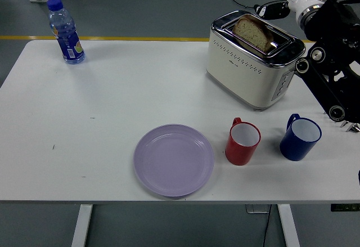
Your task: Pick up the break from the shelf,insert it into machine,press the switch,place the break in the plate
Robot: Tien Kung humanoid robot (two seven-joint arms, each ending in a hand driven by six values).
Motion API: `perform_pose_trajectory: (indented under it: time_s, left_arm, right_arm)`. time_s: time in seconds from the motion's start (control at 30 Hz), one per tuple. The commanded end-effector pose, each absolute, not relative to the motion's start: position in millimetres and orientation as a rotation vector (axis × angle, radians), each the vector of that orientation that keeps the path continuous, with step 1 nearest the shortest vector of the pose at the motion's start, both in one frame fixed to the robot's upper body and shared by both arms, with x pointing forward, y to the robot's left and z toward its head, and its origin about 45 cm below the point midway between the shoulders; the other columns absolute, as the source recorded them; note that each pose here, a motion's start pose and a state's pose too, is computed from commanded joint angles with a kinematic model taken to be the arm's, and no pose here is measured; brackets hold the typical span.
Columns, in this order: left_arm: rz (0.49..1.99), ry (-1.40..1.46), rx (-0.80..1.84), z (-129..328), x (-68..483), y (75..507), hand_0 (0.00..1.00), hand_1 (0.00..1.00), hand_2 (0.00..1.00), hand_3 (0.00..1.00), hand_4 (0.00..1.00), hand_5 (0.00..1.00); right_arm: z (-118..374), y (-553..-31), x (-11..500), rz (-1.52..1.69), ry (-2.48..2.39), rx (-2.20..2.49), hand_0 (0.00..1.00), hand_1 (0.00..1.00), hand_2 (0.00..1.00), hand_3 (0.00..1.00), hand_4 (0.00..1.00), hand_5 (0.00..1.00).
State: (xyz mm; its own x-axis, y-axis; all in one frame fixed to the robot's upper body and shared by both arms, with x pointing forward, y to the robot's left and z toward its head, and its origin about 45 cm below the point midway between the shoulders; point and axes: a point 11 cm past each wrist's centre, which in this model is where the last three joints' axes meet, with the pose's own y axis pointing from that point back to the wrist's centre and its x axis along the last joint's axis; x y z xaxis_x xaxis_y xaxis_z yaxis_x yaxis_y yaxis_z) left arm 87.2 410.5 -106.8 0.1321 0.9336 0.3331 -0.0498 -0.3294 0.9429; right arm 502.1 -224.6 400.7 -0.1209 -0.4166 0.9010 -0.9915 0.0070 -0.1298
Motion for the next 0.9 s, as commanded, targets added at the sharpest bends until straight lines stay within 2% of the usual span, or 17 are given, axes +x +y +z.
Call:
perform_pose_trajectory:
  time_s: [0.13, 0.17, 0.33, 0.37, 0.53, 0.57, 0.73, 0.77, 0.9]
  left_arm:
    - [1.357, 0.910, 1.491, -107, 86, 410, 0.681, 0.692, 0.675, 0.562, 0.287, 0.821]
    - [1.356, 0.910, 1.492, -107, 86, 410, 0.681, 0.691, 0.675, 0.559, 0.287, 0.821]
    - [1.353, 0.910, 1.493, -108, 85, 409, 0.681, 0.691, 0.675, 0.559, 0.287, 0.821]
    - [1.353, 0.910, 1.493, -108, 85, 409, 0.682, 0.691, 0.675, 0.561, 0.287, 0.823]
    - [1.351, 0.916, 1.495, -108, 83, 408, 0.682, 0.691, 0.675, 0.561, 0.287, 0.823]
    - [1.348, 0.914, 1.496, -109, 83, 408, 0.681, 0.691, 0.675, 0.561, 0.287, 0.823]
    - [1.347, 0.917, 1.496, -109, 82, 407, 0.681, 0.691, 0.675, 0.561, 0.287, 0.823]
    - [1.348, 0.918, 1.495, -109, 81, 407, 0.681, 0.692, 0.675, 0.563, 0.288, 0.824]
    - [1.345, 0.917, 1.497, -109, 81, 406, 0.681, 0.692, 0.675, 0.563, 0.288, 0.824]
  right_arm:
    - [405, -253, 489, 1.028, -1.832, 1.488, 0.807, 0.795, 0.883, 0.909, 0.752, 0.256]
    - [407, -259, 486, 1.023, -1.873, 1.487, 0.556, 0.537, 0.610, 0.818, 0.421, 0.131]
    - [414, -287, 468, 1.035, -2.054, 1.452, 0.556, 0.537, 0.610, 0.818, 0.421, 0.131]
    - [414, -290, 465, 1.042, -2.064, 1.445, 0.353, 0.300, 0.396, 0.713, 0.325, 0.002]
    - [398, -298, 450, 1.090, -1.974, 1.426, 0.353, 0.300, 0.396, 0.713, 0.325, 0.002]
    - [392, -299, 447, 1.098, -1.936, 1.421, 0.304, 0.240, 0.338, 0.703, 0.354, 0.002]
    - [369, -305, 438, 1.083, -1.839, 1.403, 0.304, 0.240, 0.338, 0.703, 0.354, 0.002]
    - [366, -306, 437, 1.077, -1.827, 1.400, 0.275, 0.183, 0.281, 0.667, 0.376, 0.002]
    - [352, -312, 433, 1.059, -1.770, 1.376, 0.275, 0.183, 0.281, 0.667, 0.376, 0.002]
